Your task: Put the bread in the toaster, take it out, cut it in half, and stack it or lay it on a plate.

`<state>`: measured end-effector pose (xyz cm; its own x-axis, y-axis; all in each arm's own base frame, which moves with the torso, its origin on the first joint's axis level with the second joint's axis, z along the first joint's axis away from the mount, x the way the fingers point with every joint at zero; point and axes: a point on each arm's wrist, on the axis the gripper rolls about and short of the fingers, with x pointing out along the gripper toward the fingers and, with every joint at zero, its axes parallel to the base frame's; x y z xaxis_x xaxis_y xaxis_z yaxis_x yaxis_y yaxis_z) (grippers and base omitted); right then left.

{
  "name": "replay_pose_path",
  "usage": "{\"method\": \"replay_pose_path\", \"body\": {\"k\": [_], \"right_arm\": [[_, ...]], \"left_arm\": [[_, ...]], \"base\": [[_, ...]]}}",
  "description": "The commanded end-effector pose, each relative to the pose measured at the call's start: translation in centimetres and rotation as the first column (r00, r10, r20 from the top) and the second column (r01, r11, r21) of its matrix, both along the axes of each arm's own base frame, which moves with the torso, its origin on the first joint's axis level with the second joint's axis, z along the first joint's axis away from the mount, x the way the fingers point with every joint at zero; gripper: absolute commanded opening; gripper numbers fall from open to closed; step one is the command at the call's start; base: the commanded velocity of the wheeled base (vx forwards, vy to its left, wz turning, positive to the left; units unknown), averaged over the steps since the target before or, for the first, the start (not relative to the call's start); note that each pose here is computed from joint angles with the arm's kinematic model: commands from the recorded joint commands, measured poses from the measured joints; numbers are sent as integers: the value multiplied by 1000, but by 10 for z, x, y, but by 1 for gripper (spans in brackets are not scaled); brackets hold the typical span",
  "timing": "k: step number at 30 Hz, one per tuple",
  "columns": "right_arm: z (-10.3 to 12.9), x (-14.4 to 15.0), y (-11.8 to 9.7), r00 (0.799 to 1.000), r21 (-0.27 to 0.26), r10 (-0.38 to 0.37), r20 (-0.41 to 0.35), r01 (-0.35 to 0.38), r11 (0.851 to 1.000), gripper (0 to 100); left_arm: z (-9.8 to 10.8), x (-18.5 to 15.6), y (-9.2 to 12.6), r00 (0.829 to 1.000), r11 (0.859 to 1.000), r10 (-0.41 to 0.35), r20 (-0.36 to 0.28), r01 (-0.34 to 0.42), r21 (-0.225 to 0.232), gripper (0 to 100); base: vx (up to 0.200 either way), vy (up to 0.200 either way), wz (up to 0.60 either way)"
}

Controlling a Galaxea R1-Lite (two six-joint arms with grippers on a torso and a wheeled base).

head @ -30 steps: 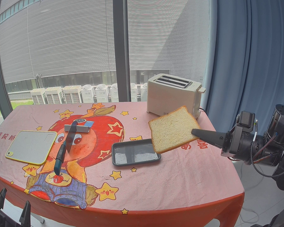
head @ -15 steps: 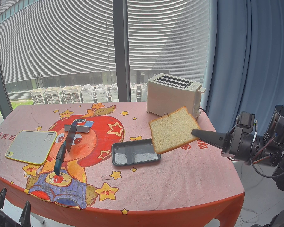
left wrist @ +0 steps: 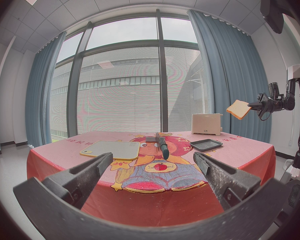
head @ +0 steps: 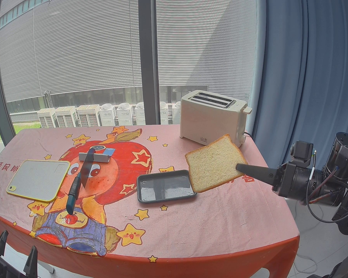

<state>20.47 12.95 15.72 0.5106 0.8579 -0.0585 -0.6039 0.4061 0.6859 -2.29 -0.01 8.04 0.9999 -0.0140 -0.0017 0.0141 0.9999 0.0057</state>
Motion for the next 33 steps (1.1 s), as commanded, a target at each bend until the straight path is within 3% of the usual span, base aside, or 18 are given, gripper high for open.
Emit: {"method": "replay_pose_path", "body": {"k": [1, 5, 13, 33], "right_arm": [[0, 0, -1, 1000, 0, -2, 0, 2, 1000, 0], [0, 2, -3, 1000, -4, -12, 7, 12, 1000, 0], [-6, 2, -8, 995, -83, -19, 94, 27, 996, 0], [-5, 2, -9, 995, -85, -23, 100, 32, 996, 0]], "left_arm": [[-5, 0, 0, 1000, 1000, 0, -1, 0, 0, 100], [-5, 0, 0, 1000, 1000, 0, -1, 0, 0, 100], [-5, 0, 0, 1000, 1000, 0, -1, 0, 0, 100], [-5, 0, 0, 1000, 1000, 0, -1, 0, 0, 100]], "base": [[0, 0, 0], [0, 0, 0], [0, 0, 0], [0, 0, 0]]}}
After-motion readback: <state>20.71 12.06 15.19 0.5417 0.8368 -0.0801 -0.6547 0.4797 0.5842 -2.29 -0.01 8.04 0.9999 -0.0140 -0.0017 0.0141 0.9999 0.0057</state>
